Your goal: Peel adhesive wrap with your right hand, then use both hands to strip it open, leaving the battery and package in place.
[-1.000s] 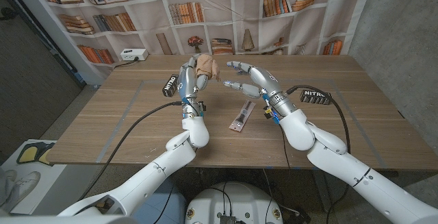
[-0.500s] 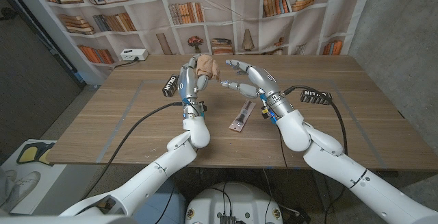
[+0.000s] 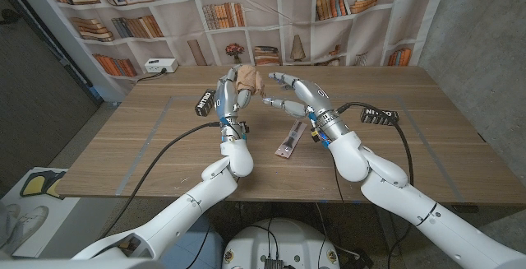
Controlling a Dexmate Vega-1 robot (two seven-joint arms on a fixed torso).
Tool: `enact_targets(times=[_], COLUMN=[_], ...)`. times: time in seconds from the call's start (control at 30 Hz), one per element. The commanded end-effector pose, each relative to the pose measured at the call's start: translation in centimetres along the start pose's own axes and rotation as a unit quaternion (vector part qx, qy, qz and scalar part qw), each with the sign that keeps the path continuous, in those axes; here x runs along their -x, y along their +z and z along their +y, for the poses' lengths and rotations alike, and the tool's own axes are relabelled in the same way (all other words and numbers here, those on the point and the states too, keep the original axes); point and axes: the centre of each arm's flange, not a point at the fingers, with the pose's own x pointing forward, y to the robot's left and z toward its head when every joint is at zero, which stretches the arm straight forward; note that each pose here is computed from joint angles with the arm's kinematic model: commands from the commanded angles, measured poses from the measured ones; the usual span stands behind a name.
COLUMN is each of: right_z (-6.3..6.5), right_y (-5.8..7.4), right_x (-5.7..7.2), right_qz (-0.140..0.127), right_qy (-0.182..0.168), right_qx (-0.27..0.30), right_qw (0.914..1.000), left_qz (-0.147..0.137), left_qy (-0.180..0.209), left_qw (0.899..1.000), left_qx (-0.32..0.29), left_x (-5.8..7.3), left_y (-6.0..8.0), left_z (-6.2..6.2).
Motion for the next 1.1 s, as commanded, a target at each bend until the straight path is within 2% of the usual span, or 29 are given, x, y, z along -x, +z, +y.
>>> enact_targets(times=[0.03, 0.47, 0.9, 1.1], right_z=[0.2, 0.8, 1.6, 2.0], right_y=[0.3, 0.3, 0.5, 0.8], right_x=[-0.4, -1.1, -1.8, -2.0], right_qz=[0.013, 0.030, 0.037, 0.043], right_qy=[-0.013, -0.016, 0.001, -0.006], right_qx=[0.013, 0.022, 0.025, 0.028], right_qw=[0.9997, 0.9992, 0.9990, 0.9987], left_qz=[0.003, 0.002, 0.002, 0.002], left_qy=[0.001, -0.003, -0.006, -0.007], left_qw=[1.000, 1.000, 1.000, 1.000], left_qx=[0.001, 0.003, 0.002, 0.003], left_x=[0.1, 0.0, -0.2, -0.3], left_y=[0.0, -0.1, -0.1, 0.0], left_z=[0.1, -0.3, -0.5, -0.6])
